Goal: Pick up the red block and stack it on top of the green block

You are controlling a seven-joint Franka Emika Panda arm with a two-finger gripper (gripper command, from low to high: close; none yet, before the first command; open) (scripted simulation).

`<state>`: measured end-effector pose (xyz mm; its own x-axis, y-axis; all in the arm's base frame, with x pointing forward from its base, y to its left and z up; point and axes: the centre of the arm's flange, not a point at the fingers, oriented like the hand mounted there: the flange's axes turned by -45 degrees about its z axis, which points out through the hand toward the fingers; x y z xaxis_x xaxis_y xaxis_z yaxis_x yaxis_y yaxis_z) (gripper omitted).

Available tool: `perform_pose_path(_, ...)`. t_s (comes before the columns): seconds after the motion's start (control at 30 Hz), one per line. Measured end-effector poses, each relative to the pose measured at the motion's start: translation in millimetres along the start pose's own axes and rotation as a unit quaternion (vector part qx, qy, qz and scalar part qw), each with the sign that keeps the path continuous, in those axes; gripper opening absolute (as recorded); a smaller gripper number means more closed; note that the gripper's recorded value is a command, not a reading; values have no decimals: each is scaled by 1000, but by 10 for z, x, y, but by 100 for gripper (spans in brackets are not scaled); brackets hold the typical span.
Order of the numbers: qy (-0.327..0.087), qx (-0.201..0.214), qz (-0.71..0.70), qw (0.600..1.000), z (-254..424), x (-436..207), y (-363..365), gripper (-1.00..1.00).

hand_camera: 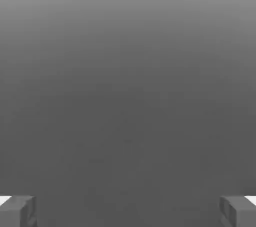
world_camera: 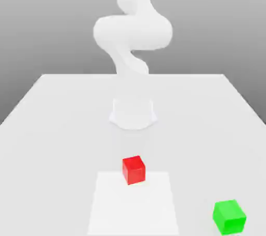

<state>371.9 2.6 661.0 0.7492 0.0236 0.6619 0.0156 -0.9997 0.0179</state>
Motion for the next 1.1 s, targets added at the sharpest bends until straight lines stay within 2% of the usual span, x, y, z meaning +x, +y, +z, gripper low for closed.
perform_pose_path(0.3, -165, 14, -76, 983, 1933, -1203, -58, 0)
perform_pose_path(0.6, -334, 61, -142, 930, 3138, -3274, -86, 0)
perform_pose_path(0.77, -347, 64, -147, 924, 3475, -3707, -92, 0)
perform_pose_path(0.8, -348, 65, -147, 924, 3524, -3765, -92, -100)
perform_pose_path(1.1, -348, 65, -147, 924, 3456, -3693, -93, -100)
